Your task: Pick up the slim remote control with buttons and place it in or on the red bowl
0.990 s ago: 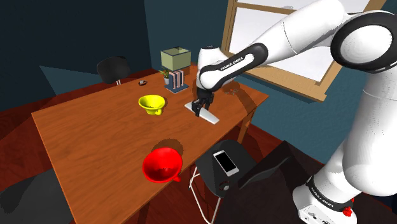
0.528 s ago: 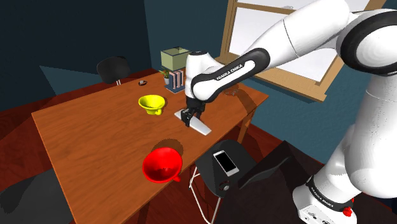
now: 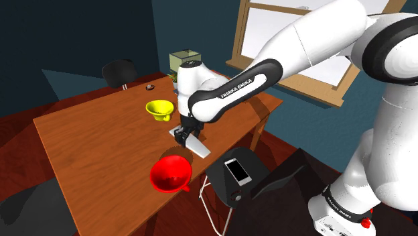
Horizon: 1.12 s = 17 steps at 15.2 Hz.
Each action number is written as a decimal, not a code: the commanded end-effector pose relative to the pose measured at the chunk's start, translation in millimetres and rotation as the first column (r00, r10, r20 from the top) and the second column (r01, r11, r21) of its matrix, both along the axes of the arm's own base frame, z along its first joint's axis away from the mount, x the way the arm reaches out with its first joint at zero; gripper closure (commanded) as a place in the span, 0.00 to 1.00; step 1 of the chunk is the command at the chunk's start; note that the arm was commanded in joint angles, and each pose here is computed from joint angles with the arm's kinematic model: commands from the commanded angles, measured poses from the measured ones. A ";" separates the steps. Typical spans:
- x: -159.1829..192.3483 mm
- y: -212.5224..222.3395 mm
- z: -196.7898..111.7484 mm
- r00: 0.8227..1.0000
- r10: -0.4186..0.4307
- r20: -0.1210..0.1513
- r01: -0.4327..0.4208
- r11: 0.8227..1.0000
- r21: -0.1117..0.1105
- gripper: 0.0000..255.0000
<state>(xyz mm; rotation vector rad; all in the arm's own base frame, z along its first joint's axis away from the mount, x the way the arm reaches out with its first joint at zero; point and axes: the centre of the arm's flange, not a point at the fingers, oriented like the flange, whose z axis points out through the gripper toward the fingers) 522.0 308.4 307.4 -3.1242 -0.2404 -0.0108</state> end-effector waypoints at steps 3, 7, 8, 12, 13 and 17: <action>-18.1 50.8 1.4 1.000 -0.002 0.000 0.002 1.000 0.000 1.00; -38.9 106.6 1.8 1.000 -0.002 0.000 0.002 1.000 0.000 1.00; -38.8 106.6 -3.5 1.000 -0.002 0.000 0.002 1.000 0.000 1.00; -38.8 106.6 -24.6 1.000 -0.002 0.000 0.002 1.000 0.000 1.00; -38.8 106.6 -29.9 1.000 -0.002 0.000 0.002 1.000 0.000 1.00; -38.8 106.6 -51.0 1.000 -0.002 0.000 0.002 1.000 0.000 1.00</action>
